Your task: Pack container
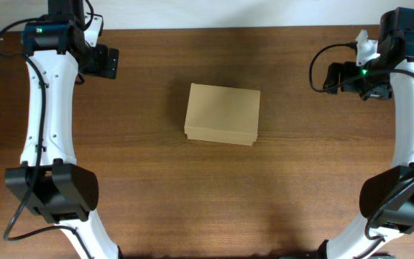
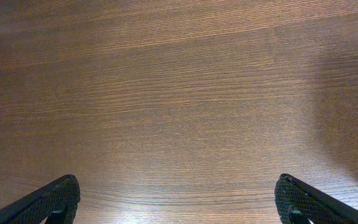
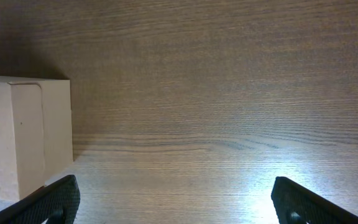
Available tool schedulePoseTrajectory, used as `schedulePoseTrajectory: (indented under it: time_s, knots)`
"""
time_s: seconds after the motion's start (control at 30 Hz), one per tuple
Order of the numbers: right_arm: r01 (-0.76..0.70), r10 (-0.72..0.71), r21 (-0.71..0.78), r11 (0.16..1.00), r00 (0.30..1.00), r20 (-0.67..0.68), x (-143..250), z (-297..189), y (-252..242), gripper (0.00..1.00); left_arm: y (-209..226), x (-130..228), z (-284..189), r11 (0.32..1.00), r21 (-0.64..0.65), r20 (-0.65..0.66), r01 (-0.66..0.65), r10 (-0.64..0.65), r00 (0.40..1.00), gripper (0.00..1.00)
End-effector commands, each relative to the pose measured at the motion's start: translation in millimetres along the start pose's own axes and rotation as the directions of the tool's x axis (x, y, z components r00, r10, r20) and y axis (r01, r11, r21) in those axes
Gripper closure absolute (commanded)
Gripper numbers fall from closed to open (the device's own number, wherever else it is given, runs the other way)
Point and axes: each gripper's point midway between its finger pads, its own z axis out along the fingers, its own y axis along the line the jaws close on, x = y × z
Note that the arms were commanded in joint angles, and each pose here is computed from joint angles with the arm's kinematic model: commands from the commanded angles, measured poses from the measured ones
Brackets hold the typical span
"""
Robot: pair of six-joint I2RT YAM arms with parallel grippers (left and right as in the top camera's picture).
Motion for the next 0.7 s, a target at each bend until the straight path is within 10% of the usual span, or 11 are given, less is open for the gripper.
schedulePoseTrajectory:
  time_s: [0.0, 0.17, 0.37, 0.67]
  knots:
    - [0.014, -0.014, 0.000, 1.000, 0.999, 0.049, -6, -15, 4, 0.01, 3, -6, -19, 1.000, 0.001, 0.046, 0.010, -0.010, 0.999, 0.00]
    - [-0.038, 0.032, 0.022, 0.999, 0.969, 0.244, -40, -45, 2, 0.01, 3, -6, -19, 1.000, 0.001, 0.046, 0.010, -0.010, 0.999, 0.01]
    - [-0.080, 0.067, -0.008, 0.997, 0.757, 0.651, -84, -148, 11, 0.00, 3, -6, -19, 1.000, 0.001, 0.046, 0.010, -0.010, 0.999, 0.00]
    - [-0.118, 0.003, 0.052, 0.992, 0.429, 0.903, -15, -234, 10, 0.01, 3, -6, -19, 1.000, 0.001, 0.046, 0.010, -0.010, 0.999, 0.00]
